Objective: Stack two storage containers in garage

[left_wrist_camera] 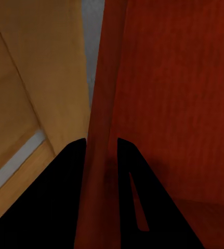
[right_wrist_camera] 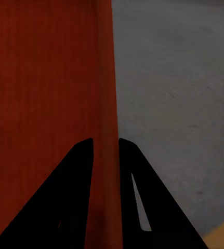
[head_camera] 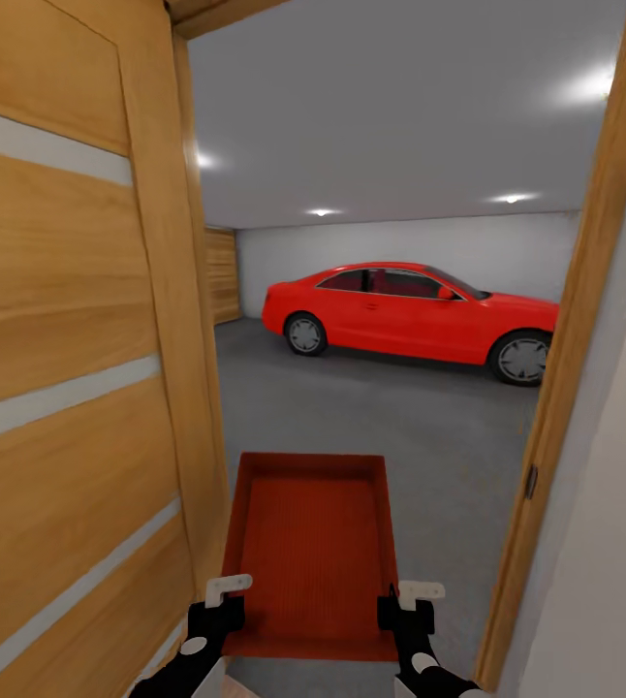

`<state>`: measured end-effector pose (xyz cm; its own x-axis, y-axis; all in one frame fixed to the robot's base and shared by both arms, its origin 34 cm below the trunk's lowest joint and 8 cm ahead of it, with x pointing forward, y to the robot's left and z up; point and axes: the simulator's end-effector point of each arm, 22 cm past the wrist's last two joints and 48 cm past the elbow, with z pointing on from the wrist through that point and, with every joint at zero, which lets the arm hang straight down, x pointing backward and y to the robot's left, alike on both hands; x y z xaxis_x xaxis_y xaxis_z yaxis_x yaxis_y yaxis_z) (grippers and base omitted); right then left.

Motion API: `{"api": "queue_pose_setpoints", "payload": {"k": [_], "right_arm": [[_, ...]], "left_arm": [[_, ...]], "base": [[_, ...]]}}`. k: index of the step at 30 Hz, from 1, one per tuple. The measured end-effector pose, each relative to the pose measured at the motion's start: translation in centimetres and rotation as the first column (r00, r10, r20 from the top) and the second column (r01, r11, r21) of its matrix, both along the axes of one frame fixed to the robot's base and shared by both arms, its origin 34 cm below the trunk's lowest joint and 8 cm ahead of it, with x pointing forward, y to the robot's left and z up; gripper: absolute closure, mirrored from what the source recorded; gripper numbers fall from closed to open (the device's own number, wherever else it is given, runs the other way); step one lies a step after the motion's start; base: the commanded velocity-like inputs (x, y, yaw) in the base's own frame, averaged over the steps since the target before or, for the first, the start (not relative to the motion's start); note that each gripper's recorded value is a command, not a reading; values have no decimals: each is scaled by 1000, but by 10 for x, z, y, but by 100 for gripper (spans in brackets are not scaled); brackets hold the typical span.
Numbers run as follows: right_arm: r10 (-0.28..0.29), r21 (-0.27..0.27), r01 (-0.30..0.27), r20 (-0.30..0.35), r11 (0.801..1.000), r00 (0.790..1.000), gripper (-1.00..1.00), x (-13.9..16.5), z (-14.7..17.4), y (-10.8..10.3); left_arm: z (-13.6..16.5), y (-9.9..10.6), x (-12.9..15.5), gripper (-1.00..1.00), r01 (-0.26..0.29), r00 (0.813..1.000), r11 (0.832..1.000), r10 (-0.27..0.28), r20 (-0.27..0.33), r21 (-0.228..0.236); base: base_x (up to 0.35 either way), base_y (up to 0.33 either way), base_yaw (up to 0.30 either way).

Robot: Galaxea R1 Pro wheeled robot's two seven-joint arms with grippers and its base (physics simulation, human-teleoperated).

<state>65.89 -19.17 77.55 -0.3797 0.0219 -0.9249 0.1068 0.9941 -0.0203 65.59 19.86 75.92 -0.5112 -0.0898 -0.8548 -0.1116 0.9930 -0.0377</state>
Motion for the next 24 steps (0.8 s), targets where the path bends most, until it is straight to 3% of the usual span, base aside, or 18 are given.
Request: {"api": "queue_pose_setpoints", "payload": {"k": [24], "right_arm": [[-1, 0, 1, -1, 1000, 1000, 100, -1, 0, 1]], "left_arm": [[0, 1, 0, 100, 2, 1000, 1000, -2, -1, 2]], "base": [[242, 280, -280]]}}
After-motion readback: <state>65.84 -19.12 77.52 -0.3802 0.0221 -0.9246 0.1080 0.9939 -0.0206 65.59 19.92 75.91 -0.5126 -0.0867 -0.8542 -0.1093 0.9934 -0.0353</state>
